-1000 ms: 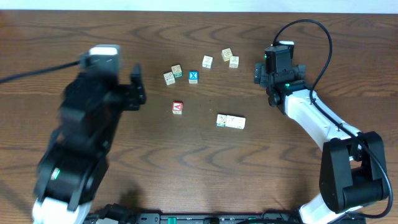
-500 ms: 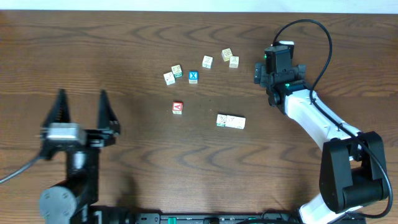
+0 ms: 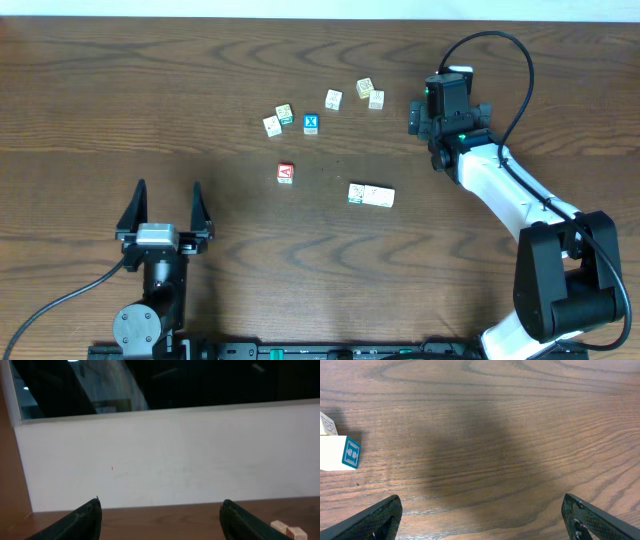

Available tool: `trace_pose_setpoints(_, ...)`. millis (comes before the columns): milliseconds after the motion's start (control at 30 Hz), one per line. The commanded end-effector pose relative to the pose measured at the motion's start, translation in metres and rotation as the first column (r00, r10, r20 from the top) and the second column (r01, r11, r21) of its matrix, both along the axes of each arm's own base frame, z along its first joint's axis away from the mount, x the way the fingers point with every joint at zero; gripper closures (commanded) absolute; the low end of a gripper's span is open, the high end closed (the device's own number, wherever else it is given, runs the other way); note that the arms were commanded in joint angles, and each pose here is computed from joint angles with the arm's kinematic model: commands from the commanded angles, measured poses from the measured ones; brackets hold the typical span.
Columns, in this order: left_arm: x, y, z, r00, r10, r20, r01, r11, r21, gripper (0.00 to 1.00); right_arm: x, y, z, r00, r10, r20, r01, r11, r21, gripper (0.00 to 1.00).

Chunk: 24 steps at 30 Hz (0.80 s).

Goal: Lift 3 blocks

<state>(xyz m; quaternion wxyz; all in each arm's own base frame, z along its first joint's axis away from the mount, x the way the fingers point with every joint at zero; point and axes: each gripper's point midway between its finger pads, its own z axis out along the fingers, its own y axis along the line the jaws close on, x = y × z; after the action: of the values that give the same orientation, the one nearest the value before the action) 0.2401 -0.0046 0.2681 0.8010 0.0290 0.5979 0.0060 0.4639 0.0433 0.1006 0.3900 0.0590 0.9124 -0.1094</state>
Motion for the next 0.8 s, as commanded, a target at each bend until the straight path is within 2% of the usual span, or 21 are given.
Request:
trace_pose_setpoints(0,-0.003,0.002,-0.007,1.0,0.013,-0.005,-0.013,1.0,0.015,0.24,0.003,-0.004,0.005,1.0,-0.009,0.01,0.009,1.0,-0.009,0.01)
trace_pose_setpoints(467,0.005,0.005,-0.066,0.985,0.019,-0.173,-0.022,1.0,-0.016,0.24,0.003,-0.004,0.005,1.0,-0.009,0.01,0.009,1.0,-0.009,0.01)
trace_pose_setpoints(700,0.005,0.006,-0.119,0.923,0.02,-0.383,-0.03,0.999,-0.021,0.24,0.003,-0.004,0.005,1.0,-0.009,0.01,0.009,1.0,-0.009,0.01)
trace_pose_setpoints(767,0.004,0.008,-0.13,0.905,0.018,-0.425,-0.05,0.997,-0.064,0.24,0.003,-0.004,0.005,1.0,-0.009,0.01,0.009,1.0,-0.009,0.01)
